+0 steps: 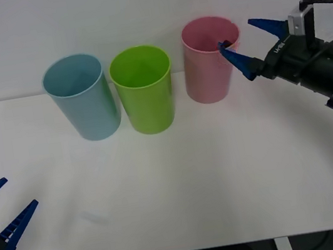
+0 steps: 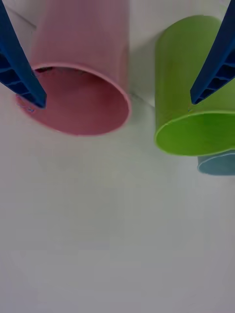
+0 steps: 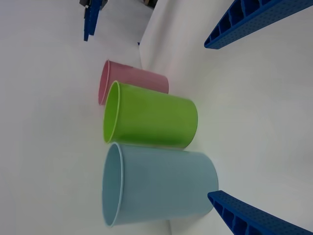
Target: Grasp the object on the table and drop it into the matching bin: aluminum can to the light blue bin, PET bottle to the pink bin.
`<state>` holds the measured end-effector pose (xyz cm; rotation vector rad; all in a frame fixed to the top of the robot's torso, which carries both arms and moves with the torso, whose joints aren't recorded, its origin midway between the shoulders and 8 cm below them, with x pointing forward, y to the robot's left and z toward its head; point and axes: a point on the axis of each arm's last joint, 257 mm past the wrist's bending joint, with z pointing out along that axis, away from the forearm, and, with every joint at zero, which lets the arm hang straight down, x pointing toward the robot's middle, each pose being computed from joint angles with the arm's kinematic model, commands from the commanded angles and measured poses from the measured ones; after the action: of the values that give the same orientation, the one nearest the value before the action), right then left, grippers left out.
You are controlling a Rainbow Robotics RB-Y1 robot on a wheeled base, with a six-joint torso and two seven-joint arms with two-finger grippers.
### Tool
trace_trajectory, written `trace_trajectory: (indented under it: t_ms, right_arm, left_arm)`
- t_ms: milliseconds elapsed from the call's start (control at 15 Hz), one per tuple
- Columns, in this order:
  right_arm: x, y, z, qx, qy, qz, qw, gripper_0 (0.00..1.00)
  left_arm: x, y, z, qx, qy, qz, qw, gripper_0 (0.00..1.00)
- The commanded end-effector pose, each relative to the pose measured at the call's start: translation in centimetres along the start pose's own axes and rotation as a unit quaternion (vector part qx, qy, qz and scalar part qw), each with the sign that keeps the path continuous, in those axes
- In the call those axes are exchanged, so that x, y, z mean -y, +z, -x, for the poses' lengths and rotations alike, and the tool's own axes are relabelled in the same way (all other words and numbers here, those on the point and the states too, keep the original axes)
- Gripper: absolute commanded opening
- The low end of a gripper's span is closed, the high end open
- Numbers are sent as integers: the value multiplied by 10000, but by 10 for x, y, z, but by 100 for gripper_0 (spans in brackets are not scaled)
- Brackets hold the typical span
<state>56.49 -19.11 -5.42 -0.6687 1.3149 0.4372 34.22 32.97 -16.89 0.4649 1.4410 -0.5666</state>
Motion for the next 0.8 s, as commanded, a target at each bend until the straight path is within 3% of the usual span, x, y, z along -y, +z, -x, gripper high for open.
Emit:
trace_trajectory:
  t_ms: [67,400,600,800]
  right_arm:
    - [-16,-27,-17,-118,-53,168,9998,100]
    - [-41,-66,-41,-276,-96,475,9984,100]
    - [-50,-94,-63,-417,-398,564,9967,100]
    - [-62,-120,-81,-571,-265,679,9957,100]
  left_arm:
    - [0,0,0,0,0,0,10000,100]
    - [0,0,0,0,0,0,10000,100]
    - [0,0,0,0,0,0,10000,100]
    - [0,0,0,0,0,0,10000,100]
